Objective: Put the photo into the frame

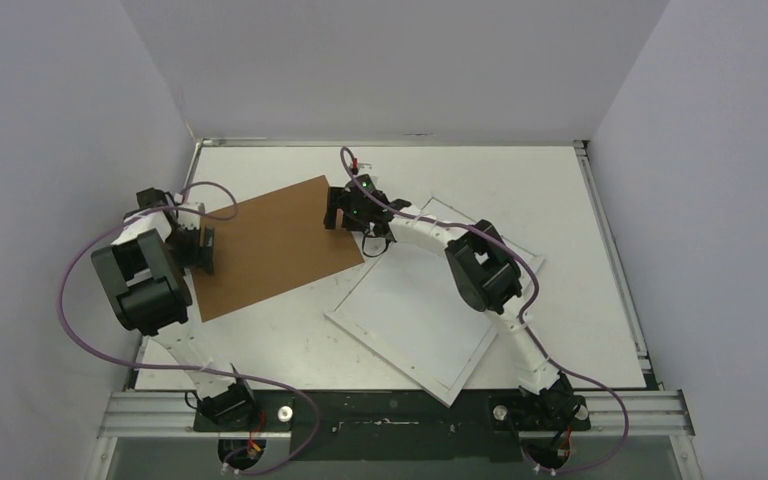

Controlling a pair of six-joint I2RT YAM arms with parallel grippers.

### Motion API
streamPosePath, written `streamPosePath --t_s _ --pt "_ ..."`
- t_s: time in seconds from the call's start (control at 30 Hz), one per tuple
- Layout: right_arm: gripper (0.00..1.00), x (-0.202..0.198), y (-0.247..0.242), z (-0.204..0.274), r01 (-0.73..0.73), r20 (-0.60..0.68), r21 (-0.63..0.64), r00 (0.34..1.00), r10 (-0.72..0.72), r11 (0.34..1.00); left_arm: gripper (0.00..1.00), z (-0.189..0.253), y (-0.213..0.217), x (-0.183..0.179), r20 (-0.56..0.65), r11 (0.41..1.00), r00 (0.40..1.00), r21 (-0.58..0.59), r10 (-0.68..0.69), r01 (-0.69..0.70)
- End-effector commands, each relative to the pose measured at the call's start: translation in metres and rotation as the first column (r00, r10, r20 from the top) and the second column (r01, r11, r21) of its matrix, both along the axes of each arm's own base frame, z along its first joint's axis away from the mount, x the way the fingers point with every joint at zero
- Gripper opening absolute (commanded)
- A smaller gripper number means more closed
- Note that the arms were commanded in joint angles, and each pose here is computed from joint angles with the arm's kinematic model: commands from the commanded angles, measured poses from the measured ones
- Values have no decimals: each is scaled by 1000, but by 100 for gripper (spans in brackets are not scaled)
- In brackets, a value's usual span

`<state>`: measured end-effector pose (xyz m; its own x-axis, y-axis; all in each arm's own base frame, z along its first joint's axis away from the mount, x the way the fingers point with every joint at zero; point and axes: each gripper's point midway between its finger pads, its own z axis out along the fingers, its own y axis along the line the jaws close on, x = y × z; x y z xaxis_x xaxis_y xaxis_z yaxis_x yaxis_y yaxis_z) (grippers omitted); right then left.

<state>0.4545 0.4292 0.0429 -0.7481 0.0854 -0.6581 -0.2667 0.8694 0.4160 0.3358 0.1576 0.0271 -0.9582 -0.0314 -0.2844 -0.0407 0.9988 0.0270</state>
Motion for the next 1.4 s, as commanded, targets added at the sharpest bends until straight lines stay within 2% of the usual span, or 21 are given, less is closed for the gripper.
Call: streamPosePath --t_s 0.0,0.27,0.4,0.6,0.77,0.9,1.37 --pt "91 -1 12 -8 10 -22 24 1000 -10 1000 65 -14 11 0 -6 998 998 -12 61 -61" --pt "91 -22 32 -3 -3 -81 123 997 13 992 42 -39 23 -7 -54 999 998 49 18 -15" --pt "90 -36 32 7 12 -102 156 995 4 988 36 -39 17 -8 -55 999 998 22 -36 37" --pt "90 -61 41 10 -16 -143 206 989 46 978 40 -35 10 -2 -58 998 997 -39 -59 57" --pt "89 -97 58 1 -69 -186 217 976 110 974 47 -27 15 1 -39 998 998 -36 -59 57" --pt "89 -119 65 -5 -93 -206 208 969 137 974 49 -19 25 1 -31 998 998 -14 -59 58" --pt "86 -151 65 -7 -108 -242 188 958 153 976 56 2 61 13 10 996 999 80 -44 43"
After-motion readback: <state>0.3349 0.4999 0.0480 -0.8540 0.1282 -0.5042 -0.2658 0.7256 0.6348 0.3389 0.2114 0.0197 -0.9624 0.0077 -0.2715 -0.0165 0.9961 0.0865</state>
